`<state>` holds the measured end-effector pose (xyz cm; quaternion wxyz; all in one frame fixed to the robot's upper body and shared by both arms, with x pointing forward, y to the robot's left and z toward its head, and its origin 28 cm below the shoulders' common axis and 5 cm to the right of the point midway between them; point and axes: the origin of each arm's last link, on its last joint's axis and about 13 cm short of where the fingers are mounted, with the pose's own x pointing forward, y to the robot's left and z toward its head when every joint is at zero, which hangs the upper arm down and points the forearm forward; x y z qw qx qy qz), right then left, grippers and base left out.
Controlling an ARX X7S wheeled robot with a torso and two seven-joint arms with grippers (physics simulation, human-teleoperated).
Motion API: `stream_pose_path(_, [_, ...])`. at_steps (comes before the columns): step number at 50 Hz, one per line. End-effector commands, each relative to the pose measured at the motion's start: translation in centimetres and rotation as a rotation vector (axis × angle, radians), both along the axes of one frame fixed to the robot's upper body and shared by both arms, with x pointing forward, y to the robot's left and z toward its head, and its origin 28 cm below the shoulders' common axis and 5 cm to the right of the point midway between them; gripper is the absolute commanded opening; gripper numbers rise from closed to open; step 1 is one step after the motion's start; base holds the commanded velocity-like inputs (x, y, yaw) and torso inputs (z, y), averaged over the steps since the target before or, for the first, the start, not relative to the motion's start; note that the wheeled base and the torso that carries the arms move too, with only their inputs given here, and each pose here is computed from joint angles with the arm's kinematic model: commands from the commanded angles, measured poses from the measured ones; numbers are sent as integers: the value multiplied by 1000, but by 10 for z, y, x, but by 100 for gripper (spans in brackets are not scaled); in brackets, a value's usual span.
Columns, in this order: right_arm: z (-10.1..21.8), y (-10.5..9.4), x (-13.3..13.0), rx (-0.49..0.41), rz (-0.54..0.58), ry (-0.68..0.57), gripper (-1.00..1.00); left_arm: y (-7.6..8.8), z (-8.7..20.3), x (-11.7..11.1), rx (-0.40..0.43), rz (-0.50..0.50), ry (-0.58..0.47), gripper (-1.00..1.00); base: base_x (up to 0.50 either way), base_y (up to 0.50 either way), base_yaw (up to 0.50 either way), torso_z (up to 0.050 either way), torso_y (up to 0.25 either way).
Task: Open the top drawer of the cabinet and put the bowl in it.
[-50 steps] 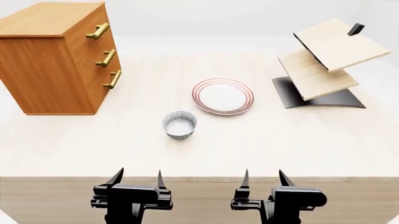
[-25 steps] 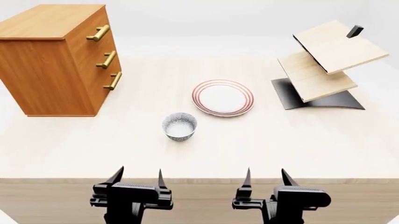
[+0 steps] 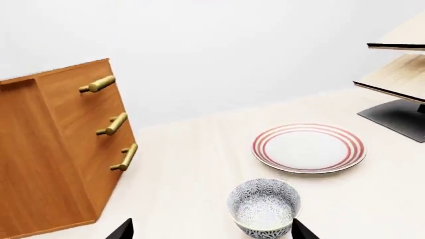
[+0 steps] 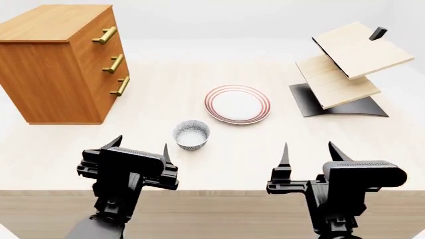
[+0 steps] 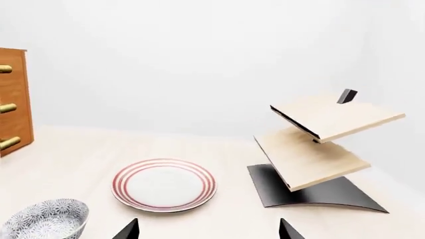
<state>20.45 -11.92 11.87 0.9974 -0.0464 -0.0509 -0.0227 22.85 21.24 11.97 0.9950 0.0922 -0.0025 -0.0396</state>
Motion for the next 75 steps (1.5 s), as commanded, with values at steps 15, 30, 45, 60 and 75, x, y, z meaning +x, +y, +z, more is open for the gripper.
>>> stream_pose_path(15, [88,-16,-1,-112,-21,-47,100,19,103,19,99,-3,-41,100,0,0,0,0,0])
stream_pose_path(30, [102,-20,-6,-104,4,-78,100,21,124,19,127,0,-98,100,225,0,0,0,0])
stream_pose_path(45, [105,-20,-8,-116,-3,-93,100,22,130,18,139,9,-123,100,500,0,0,0,0])
stream_pose_path(60, [105,-20,-7,-118,-5,-93,100,23,130,18,143,12,-126,100,500,0,0,0,1])
stream_pose_path(75, [105,-20,-7,-119,-6,-94,100,24,130,18,147,11,-127,100,500,0,0,0,1])
